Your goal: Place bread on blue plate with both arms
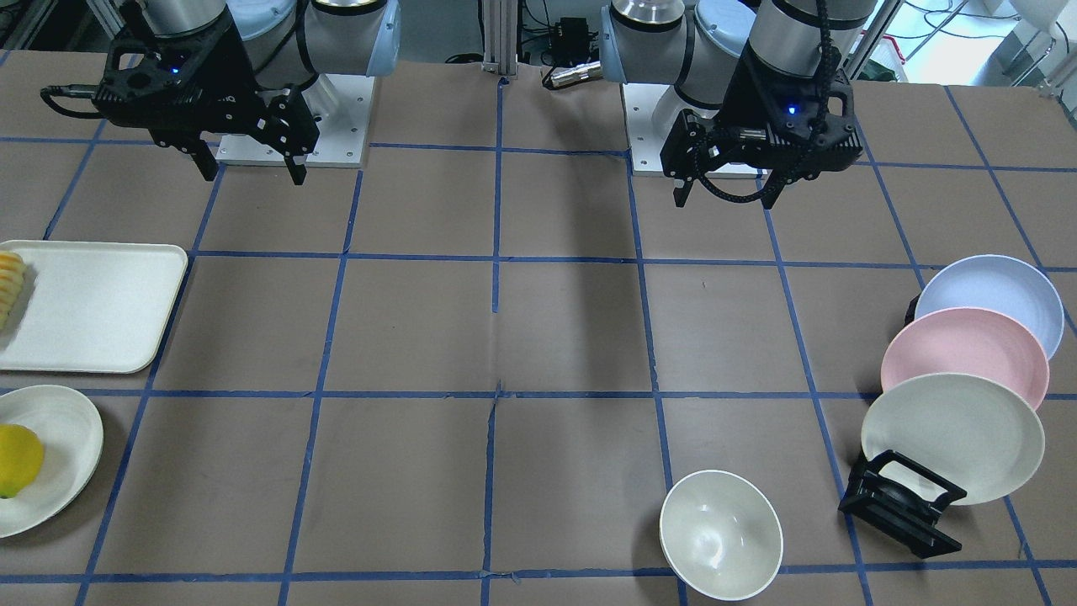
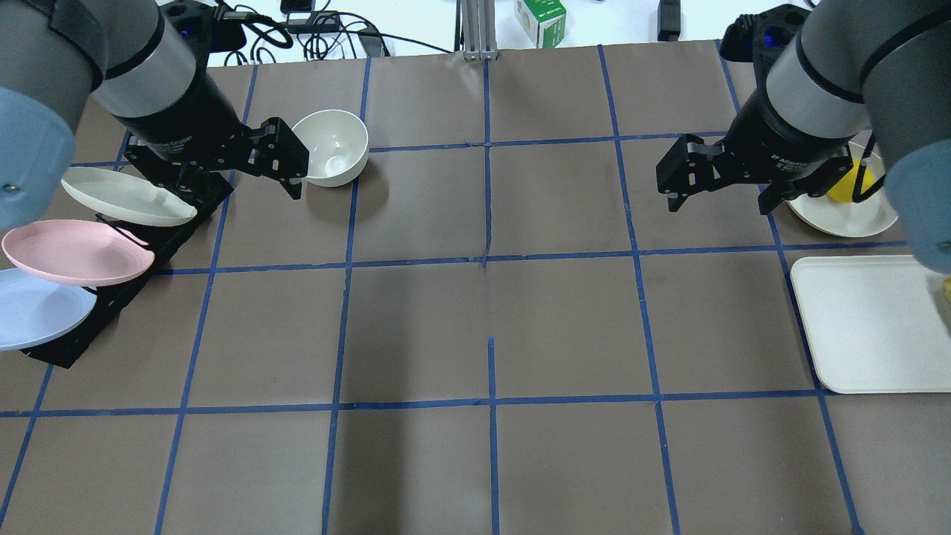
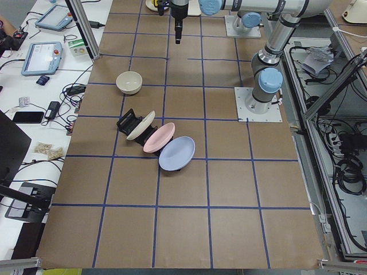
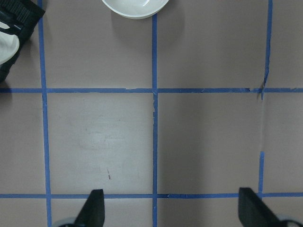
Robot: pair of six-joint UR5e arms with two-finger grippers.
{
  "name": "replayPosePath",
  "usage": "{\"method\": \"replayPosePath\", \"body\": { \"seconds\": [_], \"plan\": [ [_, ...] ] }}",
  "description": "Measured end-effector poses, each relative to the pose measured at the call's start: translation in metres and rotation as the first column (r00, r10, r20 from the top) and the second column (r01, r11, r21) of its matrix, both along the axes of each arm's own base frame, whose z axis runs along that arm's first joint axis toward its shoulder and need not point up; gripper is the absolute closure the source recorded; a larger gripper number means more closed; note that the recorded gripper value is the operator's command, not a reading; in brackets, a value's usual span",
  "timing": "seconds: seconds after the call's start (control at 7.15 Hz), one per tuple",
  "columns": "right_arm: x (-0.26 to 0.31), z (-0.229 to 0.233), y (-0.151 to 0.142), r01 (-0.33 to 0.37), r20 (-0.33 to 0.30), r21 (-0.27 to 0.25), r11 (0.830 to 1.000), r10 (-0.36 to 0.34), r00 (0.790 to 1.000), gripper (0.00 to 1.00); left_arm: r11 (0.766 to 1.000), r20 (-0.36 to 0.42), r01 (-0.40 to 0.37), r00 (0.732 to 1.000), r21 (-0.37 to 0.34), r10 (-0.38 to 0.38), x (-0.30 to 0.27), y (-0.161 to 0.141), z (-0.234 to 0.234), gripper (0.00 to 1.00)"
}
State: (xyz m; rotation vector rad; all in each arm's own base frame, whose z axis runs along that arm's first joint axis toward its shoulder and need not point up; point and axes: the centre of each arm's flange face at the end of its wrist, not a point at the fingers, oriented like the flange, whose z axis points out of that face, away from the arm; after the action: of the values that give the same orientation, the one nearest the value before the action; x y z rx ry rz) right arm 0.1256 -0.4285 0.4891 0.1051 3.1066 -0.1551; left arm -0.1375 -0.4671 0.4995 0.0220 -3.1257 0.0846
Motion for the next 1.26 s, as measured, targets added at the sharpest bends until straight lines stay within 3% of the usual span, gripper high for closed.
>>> {"method": "replayPosePath", "body": {
  "seconds": [0.42,0.84,1.26],
  "plan": [
    [-0.003,-0.008,-0.002,0.008,-0.002,0.029,1.0,-0.008,1.0,0.0,1.0,0.0,-0.015,1.0,0.001,0.015,0.009,-0.002,0.0,0.0],
    [-0.009,-0.016,-0.009,0.019,-0.012,0.054,0.998,-0.018,1.0,0.0,1.0,0.014,-0.026,1.0,0.0,0.026,0.054,-0.005,0.006,0.0],
    [-0.084,-0.018,-0.023,0.072,-0.018,0.058,0.996,-0.071,0.997,0.0,0.995,0.061,0.017,0.998,0.1,-0.023,0.14,0.008,0.002,0.0]
  ]
}}
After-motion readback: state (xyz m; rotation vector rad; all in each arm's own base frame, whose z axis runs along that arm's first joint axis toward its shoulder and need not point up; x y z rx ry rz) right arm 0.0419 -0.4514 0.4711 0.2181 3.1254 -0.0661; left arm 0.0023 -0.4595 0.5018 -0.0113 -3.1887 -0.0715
